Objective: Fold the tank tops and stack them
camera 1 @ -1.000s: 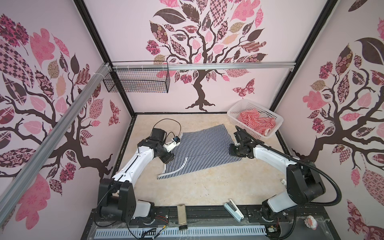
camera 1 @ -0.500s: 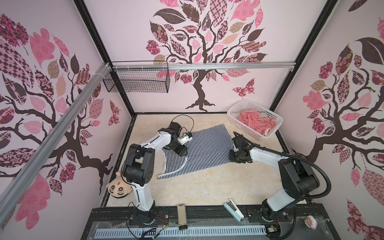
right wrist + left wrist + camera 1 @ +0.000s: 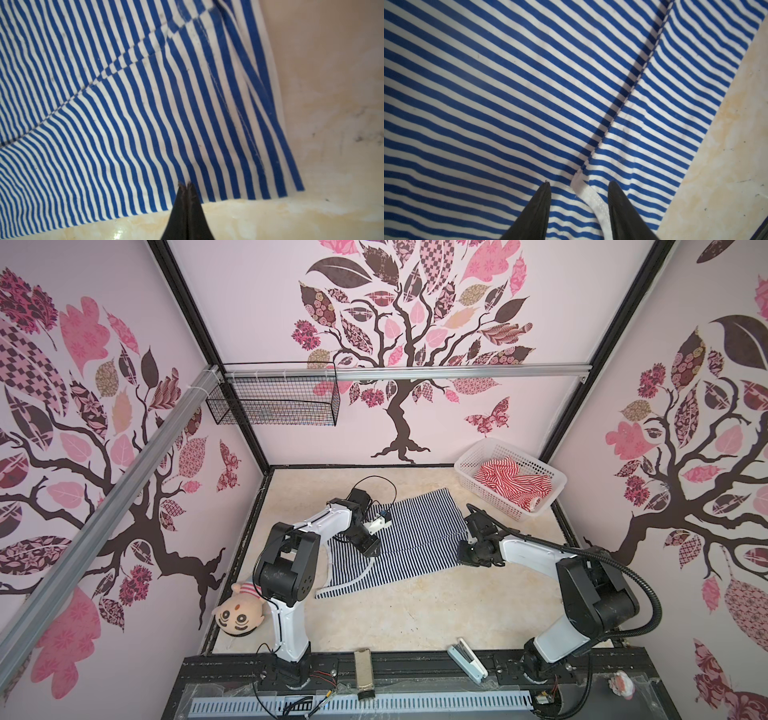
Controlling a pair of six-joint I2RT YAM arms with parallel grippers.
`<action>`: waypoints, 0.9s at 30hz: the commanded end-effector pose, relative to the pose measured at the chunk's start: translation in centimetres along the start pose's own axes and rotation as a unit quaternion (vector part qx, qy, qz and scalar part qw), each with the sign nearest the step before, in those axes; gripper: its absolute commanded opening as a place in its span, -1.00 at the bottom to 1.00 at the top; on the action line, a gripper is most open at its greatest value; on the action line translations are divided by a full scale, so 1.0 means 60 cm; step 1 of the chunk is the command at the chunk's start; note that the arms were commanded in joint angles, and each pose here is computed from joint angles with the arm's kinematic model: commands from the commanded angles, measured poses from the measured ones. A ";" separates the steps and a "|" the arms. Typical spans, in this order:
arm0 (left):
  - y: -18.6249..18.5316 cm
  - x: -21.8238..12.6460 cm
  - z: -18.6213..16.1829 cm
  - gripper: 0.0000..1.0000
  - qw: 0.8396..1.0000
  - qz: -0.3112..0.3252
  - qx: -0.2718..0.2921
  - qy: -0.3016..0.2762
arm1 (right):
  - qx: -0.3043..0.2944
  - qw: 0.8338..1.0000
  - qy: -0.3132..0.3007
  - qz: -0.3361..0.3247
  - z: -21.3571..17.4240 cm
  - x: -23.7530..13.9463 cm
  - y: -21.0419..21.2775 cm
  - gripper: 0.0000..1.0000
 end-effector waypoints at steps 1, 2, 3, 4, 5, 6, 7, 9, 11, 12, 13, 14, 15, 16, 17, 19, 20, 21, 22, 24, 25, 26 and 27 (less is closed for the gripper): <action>-0.005 0.017 0.000 -0.12 1.000 -0.007 0.000 0.011 | 0.002 1.000 0.007 -0.012 -0.004 0.007 -0.005 -0.93; -0.007 0.019 0.000 -0.14 1.000 -0.007 0.002 0.013 | 0.002 1.000 0.007 -0.013 -0.004 0.007 -0.006 -0.94; -0.008 0.020 -0.001 -0.16 1.000 -0.006 0.003 0.014 | 0.002 1.000 0.007 -0.014 -0.005 0.007 -0.007 -0.94; -0.010 0.021 -0.002 -0.17 1.000 -0.006 0.006 0.015 | 0.001 1.000 0.006 -0.015 -0.004 0.006 -0.006 -0.95; -0.011 0.021 -0.003 -0.19 1.000 -0.006 0.006 0.015 | 0.001 1.000 0.006 -0.017 -0.004 0.006 -0.007 -0.95; -0.011 0.021 -0.004 -0.19 1.000 -0.006 0.006 0.016 | 0.001 1.000 0.006 -0.017 -0.004 0.006 -0.007 -0.96; -0.012 0.023 -0.006 -0.21 1.000 -0.006 0.006 0.017 | 0.000 1.000 0.006 -0.017 -0.004 0.006 -0.007 -0.96; -0.010 0.025 -0.007 -0.23 1.000 0.000 0.006 0.019 | 0.001 1.000 0.006 -0.016 -0.004 0.007 -0.007 -0.96; -0.007 0.029 -0.010 -0.26 1.000 0.006 0.005 0.025 | 0.001 1.000 0.007 -0.014 -0.003 0.007 -0.005 -0.98; -0.006 0.031 -0.011 -0.27 1.000 0.007 0.005 0.027 | 0.000 1.000 0.007 -0.014 -0.004 0.007 -0.005 -0.98; -0.006 0.033 -0.012 -0.29 1.000 0.009 0.006 0.029 | 0.001 1.000 0.007 -0.014 -0.003 0.007 -0.005 -0.98; -0.005 0.033 -0.013 -0.30 0.999 0.011 0.005 0.031 | 0.000 1.000 0.006 -0.014 -0.003 0.007 -0.005 -0.98; -0.004 0.034 -0.014 -0.31 0.999 0.012 0.006 0.032 | 0.001 1.000 0.006 -0.014 -0.002 0.007 -0.005 -0.98; -0.003 0.034 -0.014 -0.32 0.999 0.014 0.006 0.033 | 0.000 1.000 0.007 -0.015 -0.003 0.007 -0.005 -0.98; -0.002 0.035 -0.014 -0.32 0.999 0.016 0.006 0.034 | 0.000 1.000 0.007 -0.015 -0.003 0.007 -0.005 -0.99; -0.002 0.037 -0.016 -0.33 0.999 0.015 0.007 0.038 | 0.000 1.000 0.007 -0.015 -0.003 0.007 -0.006 -0.99; -0.002 0.037 -0.016 -0.34 0.999 0.014 0.008 0.038 | -0.001 1.000 0.007 -0.016 -0.003 0.007 -0.005 -0.99; -0.003 0.036 -0.016 -0.34 0.999 0.013 0.008 0.038 | 0.000 1.000 0.007 -0.017 -0.003 0.007 -0.006 -0.99; -0.004 0.037 -0.017 -0.35 0.999 0.010 0.008 0.040 | 0.000 1.000 0.007 -0.017 -0.002 0.007 -0.006 -0.99; -0.005 0.037 -0.017 -0.41 0.999 0.007 0.008 0.039 | 0.000 1.000 0.007 -0.017 -0.002 0.008 -0.006 -0.99; -0.006 0.037 -0.017 -0.46 0.999 0.005 0.008 0.040 | -0.001 1.000 0.006 -0.017 -0.001 0.007 -0.005 -0.99; -0.006 0.036 -0.016 -0.54 0.999 0.004 0.008 0.039 | 0.000 1.000 0.007 -0.017 -0.001 0.008 -0.005 -0.99; -0.006 0.036 -0.016 -0.63 0.999 0.003 0.009 0.039 | 0.000 1.000 0.006 -0.017 -0.001 0.008 -0.005 -0.99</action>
Point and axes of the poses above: each gripper's point midway between its finger pads, its own x axis out along the fingers, its own y axis along the line the jaws close on, z = x × y, the point moved 6 cm from there along -x, back along the fingers, and after that the axes turned 2 degrees about x, right-handed, at the moved point
